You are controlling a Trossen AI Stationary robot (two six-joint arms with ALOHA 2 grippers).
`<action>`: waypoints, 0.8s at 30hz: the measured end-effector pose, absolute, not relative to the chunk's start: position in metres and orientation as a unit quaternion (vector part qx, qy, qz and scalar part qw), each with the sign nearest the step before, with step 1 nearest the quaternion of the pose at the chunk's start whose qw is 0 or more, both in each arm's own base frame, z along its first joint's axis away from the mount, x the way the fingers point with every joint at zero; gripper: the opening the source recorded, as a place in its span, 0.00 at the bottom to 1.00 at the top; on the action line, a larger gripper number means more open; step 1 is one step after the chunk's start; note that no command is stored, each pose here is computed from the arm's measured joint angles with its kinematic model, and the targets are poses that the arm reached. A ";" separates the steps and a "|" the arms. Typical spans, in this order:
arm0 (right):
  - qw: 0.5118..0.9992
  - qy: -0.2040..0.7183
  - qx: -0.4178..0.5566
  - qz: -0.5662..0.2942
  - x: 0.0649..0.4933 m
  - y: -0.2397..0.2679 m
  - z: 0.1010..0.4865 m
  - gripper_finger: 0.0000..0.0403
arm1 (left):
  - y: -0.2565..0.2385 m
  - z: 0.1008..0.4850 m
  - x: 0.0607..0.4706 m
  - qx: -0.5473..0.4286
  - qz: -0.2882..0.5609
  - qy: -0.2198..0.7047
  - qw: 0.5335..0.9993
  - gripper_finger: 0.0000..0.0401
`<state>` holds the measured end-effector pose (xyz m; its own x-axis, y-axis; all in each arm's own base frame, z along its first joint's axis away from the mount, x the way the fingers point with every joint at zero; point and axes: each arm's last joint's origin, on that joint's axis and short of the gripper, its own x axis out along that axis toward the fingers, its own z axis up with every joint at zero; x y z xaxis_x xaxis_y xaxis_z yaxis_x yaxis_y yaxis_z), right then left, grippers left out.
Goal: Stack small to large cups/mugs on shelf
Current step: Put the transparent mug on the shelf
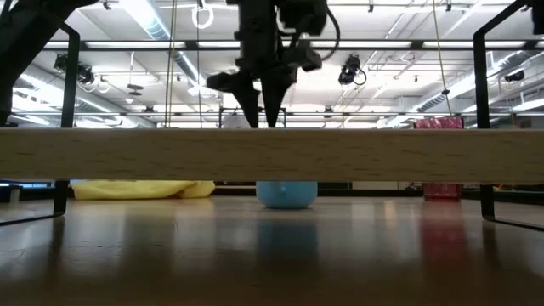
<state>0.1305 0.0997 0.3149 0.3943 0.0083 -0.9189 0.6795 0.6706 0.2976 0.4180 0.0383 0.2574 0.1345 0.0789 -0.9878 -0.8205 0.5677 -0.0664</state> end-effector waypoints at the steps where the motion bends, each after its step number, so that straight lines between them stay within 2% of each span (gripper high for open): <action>1: 0.755 0.509 0.351 -0.218 0.129 0.099 0.315 0.29 | 0.038 0.263 0.416 -0.321 0.327 0.566 0.686 0.38; 7: 0.685 0.558 0.418 -0.212 0.120 0.107 0.317 0.29 | 0.033 0.296 0.399 -0.277 0.289 0.559 0.726 0.40; 12: 0.658 0.593 0.412 -0.213 0.107 0.129 0.311 0.29 | 0.027 0.321 0.382 -0.243 0.269 0.554 0.749 0.40; 16: 0.638 0.605 0.400 -0.259 0.092 0.144 0.304 0.29 | 0.019 0.340 0.369 -0.221 0.253 0.541 0.771 0.40; 20: 0.645 0.577 0.401 -0.300 0.088 0.159 0.293 0.29 | 0.013 0.353 0.358 -0.200 0.242 0.538 0.783 0.40; 24: 0.649 0.579 0.386 -0.306 0.090 0.177 0.281 0.29 | 0.009 0.361 0.348 -0.178 0.235 0.543 0.786 0.38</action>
